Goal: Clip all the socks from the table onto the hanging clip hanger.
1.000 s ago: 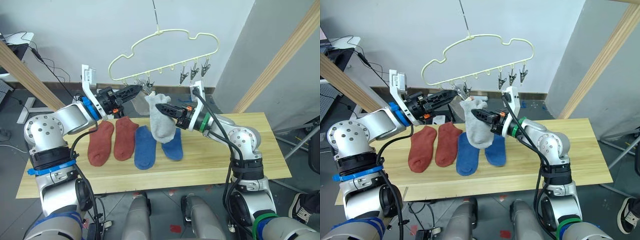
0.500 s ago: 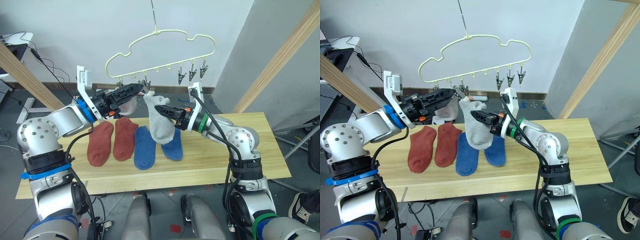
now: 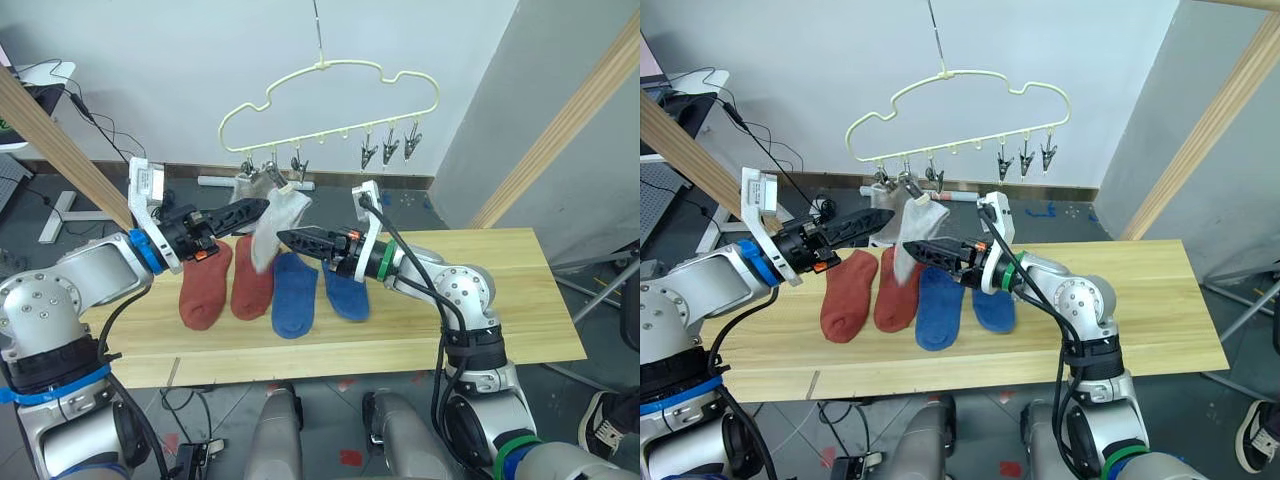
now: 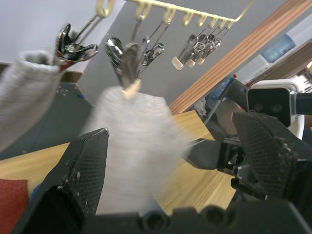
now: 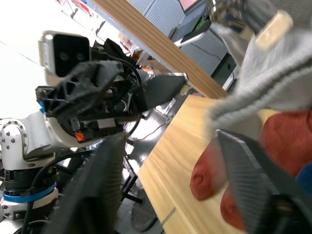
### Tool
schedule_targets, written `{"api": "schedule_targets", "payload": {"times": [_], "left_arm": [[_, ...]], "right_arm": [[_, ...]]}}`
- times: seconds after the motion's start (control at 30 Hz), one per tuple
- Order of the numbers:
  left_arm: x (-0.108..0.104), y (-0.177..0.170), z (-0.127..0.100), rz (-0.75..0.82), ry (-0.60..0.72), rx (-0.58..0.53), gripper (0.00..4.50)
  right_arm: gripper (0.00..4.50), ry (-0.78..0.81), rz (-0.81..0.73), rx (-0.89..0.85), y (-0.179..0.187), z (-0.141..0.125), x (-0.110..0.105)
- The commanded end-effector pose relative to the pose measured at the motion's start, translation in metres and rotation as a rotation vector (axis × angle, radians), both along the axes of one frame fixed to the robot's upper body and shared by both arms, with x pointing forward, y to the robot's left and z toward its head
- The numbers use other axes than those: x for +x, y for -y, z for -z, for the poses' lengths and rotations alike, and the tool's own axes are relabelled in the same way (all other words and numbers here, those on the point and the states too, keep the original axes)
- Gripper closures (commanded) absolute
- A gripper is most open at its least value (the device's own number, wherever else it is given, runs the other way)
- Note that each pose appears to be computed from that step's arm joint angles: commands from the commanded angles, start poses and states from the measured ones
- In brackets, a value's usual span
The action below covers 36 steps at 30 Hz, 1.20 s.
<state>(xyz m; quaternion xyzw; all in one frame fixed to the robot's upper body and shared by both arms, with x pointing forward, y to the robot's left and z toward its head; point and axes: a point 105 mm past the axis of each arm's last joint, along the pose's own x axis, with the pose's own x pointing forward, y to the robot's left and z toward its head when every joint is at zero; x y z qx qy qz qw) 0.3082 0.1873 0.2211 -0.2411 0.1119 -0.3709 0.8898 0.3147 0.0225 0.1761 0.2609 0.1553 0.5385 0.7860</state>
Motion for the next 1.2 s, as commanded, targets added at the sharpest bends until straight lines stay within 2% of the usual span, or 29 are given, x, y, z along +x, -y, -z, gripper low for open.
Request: {"api": "schedule_targets", "payload": {"times": [0.03,0.23,0.47,0.6,0.77,0.87,0.97,1.2], "left_arm": [[-0.006,0.002,-0.007,-0.004,0.062,0.039,0.00],[0.000,0.006,0.001,-0.060,0.125,0.178,0.00],[0.027,0.018,0.005,-0.246,0.322,0.345,0.00],[0.035,0.032,0.000,-0.291,0.421,0.309,0.91],[0.046,0.044,0.004,-0.341,0.535,0.378,2.46],[0.055,0.056,0.001,-0.371,0.652,0.415,2.46],[0.063,0.060,0.003,-0.421,0.703,0.420,2.46],[0.079,0.061,0.006,-0.491,0.728,0.384,2.46]], "right_arm": [[0.02,0.026,0.016,-0.025,0.014,0.003,-0.003],[0.02,0.117,0.094,-0.120,0.048,0.005,0.000],[0.02,0.346,0.150,-0.224,0.073,-0.018,-0.010],[0.00,0.453,0.198,-0.252,0.080,-0.029,-0.015],[0.00,0.519,0.286,-0.238,0.086,-0.040,-0.011],[0.00,0.567,0.346,-0.217,0.087,-0.052,-0.007],[0.00,0.598,0.354,-0.176,0.083,-0.065,-0.009],[0.00,0.620,0.316,-0.158,0.080,-0.073,-0.017]]}}
